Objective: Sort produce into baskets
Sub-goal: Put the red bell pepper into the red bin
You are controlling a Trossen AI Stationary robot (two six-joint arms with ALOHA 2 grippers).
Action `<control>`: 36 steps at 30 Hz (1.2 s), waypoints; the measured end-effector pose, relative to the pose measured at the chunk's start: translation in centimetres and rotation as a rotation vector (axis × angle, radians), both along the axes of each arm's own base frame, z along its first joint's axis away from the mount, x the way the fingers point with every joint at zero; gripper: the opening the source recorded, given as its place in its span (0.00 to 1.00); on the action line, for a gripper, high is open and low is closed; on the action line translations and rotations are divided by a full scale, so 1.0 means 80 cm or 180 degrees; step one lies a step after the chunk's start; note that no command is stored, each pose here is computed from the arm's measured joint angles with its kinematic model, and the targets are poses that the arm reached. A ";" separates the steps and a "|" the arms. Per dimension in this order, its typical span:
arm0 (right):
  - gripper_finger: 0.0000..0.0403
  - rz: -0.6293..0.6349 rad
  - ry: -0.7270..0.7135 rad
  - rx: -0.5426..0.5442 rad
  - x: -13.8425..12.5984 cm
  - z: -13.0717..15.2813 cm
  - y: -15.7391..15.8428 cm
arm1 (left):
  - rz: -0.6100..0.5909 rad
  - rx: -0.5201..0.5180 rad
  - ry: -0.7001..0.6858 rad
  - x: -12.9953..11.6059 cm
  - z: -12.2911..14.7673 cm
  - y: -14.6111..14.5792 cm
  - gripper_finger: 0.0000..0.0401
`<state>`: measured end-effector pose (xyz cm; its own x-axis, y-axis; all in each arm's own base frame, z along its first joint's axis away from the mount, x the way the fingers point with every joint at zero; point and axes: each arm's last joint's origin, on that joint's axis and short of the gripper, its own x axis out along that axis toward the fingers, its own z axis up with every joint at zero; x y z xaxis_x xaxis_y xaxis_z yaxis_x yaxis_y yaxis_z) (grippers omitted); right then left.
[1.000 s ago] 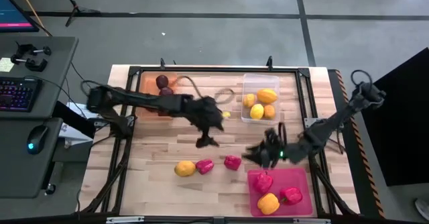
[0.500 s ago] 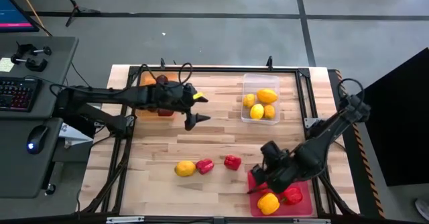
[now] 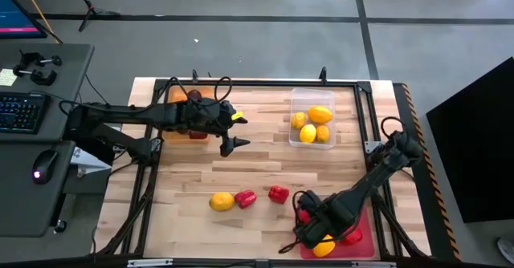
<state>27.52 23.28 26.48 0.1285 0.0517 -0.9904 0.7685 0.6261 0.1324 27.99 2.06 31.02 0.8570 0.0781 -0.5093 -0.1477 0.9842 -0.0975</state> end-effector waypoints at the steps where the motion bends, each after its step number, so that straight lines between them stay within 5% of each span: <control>1: 0.85 -0.0009 0.0043 0.0005 0.001 -0.003 0.001 | -0.0011 0.0017 -0.0002 0.000 0.000 0.000 0.89; 4: 0.67 -0.0085 0.0071 -0.0053 -0.001 -0.003 -0.001 | -0.0033 0.0056 -0.0001 0.000 0.000 0.000 0.89; 10: 0.06 0.0146 0.0120 -0.0176 -0.004 -0.011 -0.005 | -0.0035 0.0060 -0.0025 0.001 0.001 0.000 0.89; 15: 0.02 0.0194 -0.0056 0.0007 0.005 -0.046 -0.004 | 0.0024 0.0089 -0.0028 0.001 0.001 0.001 0.89; 20: 0.01 0.0115 -0.0137 -0.0197 0.010 -0.057 -0.016 | 0.0066 0.0028 -0.0034 0.001 0.001 0.001 0.89; 26: 0.00 0.0231 -0.0004 -0.0343 0.007 -0.069 -0.027 | 0.0072 0.0021 -0.0036 0.001 0.001 0.001 0.89; 36: 0.00 0.0539 0.0401 -0.0039 -0.018 -0.078 -0.008 | 0.0114 -0.0049 -0.0039 0.001 0.001 0.001 0.89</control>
<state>26.10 22.60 20.21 -0.0060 0.0500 -0.9987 0.6622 0.7486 0.0335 28.05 2.13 31.09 0.8600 0.1011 -0.5001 -0.1814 0.9767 -0.1145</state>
